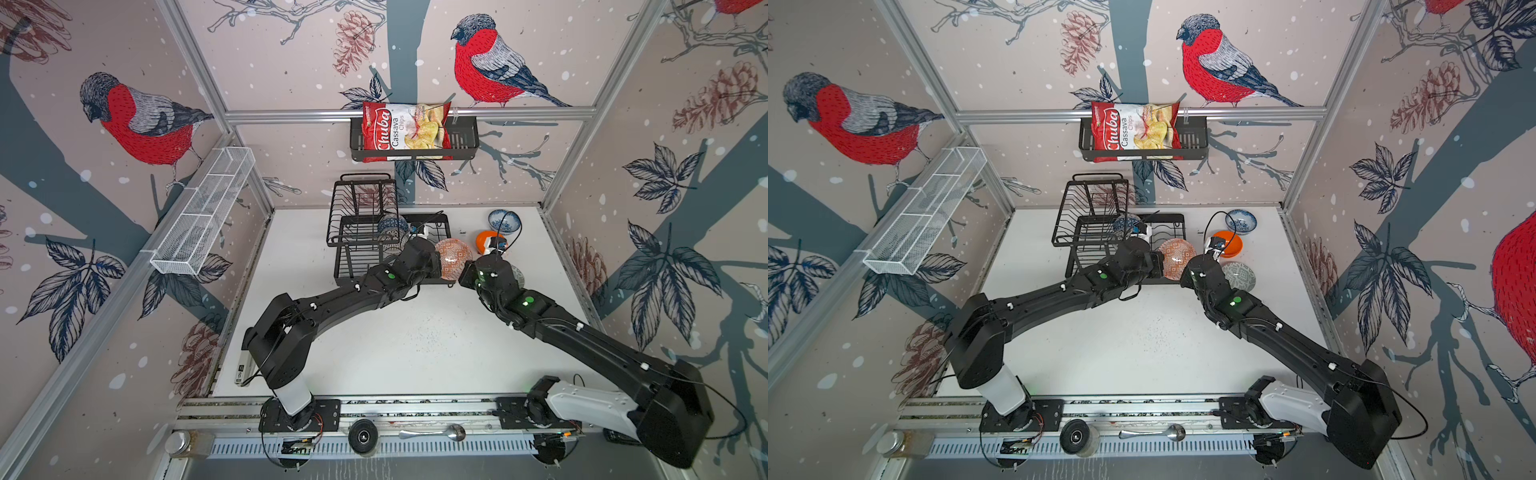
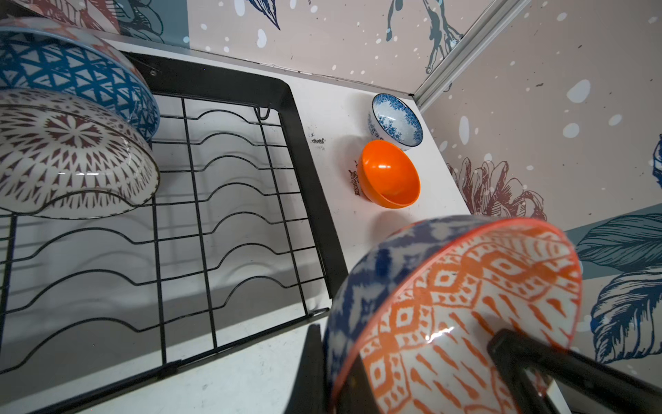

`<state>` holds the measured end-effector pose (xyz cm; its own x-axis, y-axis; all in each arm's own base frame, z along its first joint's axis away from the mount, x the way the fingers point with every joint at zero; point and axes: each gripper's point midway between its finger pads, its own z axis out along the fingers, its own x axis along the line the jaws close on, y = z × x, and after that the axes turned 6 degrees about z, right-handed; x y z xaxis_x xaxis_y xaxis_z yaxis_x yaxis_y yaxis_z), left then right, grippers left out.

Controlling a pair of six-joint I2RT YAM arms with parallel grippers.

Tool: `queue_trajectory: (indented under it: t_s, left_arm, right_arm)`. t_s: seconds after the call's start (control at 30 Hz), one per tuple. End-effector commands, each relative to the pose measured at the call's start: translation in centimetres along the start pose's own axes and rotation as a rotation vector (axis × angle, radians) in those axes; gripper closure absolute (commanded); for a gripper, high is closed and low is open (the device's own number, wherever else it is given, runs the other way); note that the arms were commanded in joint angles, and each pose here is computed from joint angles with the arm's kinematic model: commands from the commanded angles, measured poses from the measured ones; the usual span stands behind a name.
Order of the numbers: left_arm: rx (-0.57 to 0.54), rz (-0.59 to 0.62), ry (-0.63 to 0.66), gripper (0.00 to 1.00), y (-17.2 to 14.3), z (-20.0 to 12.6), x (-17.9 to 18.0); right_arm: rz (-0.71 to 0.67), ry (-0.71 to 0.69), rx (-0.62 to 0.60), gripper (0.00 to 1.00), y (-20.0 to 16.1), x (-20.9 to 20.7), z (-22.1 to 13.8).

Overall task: Load bowls into a dish rack
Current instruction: Pick up the bowl from the middle-right of the table.

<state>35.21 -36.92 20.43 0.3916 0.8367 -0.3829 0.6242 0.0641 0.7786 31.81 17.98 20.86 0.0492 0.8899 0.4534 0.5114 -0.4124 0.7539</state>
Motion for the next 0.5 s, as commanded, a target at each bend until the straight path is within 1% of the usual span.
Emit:
queue_trajectory:
  t_s: [0.0, 0.07, 0.2, 0.33, 0.4, 0.47]
  left_arm:
    - [-0.005, -0.019, -0.084, 1.00, 0.5, -0.3, -1.7]
    - [-0.004, -0.021, -0.082, 1.00, 0.4, -0.3, -1.6]
    - [-0.013, -0.028, -0.075, 1.00, 0.5, -0.5, -1.4]
    - [-0.040, -0.034, -0.066, 1.00, 0.7, -0.7, -1.0]
    - [-0.045, -0.039, -0.057, 1.00, 0.8, -0.7, -0.7]
    - [-0.053, -0.039, -0.049, 1.00, 1.0, -0.9, -0.6]
  right_arm:
    - [0.071, 0.013, -0.079, 0.93, 1.8, 0.7, -0.1]
    - [0.069, 0.016, -0.076, 0.90, 1.7, 0.8, 0.0]
    - [0.069, 0.013, -0.073, 0.81, 1.6, 0.8, -0.1]
    - [0.068, 0.009, -0.074, 0.77, 1.6, 0.6, -0.2]
    - [0.068, 0.011, -0.072, 0.71, 1.6, 0.6, -0.3]
    - [0.071, 0.020, -0.068, 0.68, 1.4, 0.7, -0.3]
